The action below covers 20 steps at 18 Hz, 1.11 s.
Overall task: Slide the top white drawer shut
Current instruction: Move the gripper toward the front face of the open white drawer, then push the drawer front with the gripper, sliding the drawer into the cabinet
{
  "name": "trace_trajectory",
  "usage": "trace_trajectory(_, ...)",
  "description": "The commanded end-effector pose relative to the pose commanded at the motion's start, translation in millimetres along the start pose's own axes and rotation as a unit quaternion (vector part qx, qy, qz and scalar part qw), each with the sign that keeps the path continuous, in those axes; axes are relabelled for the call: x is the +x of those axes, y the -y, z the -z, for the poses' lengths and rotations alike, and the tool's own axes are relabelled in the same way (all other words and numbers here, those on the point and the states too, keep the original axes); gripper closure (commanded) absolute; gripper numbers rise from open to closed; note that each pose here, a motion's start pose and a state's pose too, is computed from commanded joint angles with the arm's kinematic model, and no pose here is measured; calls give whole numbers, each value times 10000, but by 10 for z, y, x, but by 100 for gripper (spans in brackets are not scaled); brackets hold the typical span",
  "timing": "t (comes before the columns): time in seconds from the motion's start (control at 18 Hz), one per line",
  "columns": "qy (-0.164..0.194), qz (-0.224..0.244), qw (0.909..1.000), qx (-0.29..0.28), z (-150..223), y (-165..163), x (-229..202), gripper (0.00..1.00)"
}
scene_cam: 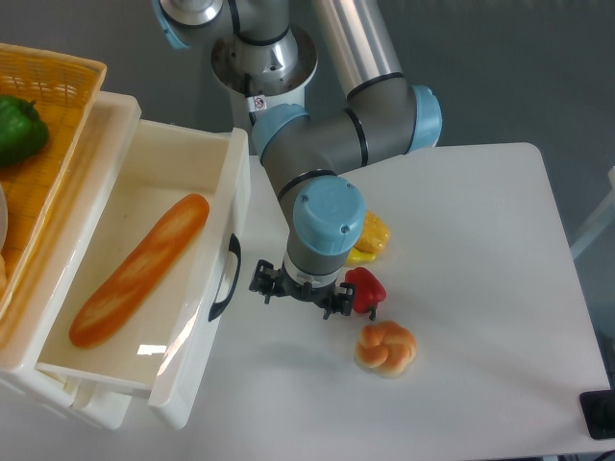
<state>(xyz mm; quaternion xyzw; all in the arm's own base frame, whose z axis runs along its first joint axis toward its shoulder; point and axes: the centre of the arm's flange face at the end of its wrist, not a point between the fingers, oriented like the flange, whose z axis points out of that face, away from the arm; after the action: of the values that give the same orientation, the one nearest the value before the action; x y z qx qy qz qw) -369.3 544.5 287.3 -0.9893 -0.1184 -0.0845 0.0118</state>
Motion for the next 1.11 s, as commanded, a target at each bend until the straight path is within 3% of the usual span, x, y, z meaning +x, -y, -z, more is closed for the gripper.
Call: trace_trajectory(1.11, -260, -32, 9996, 126, 96, 8, 164, 0)
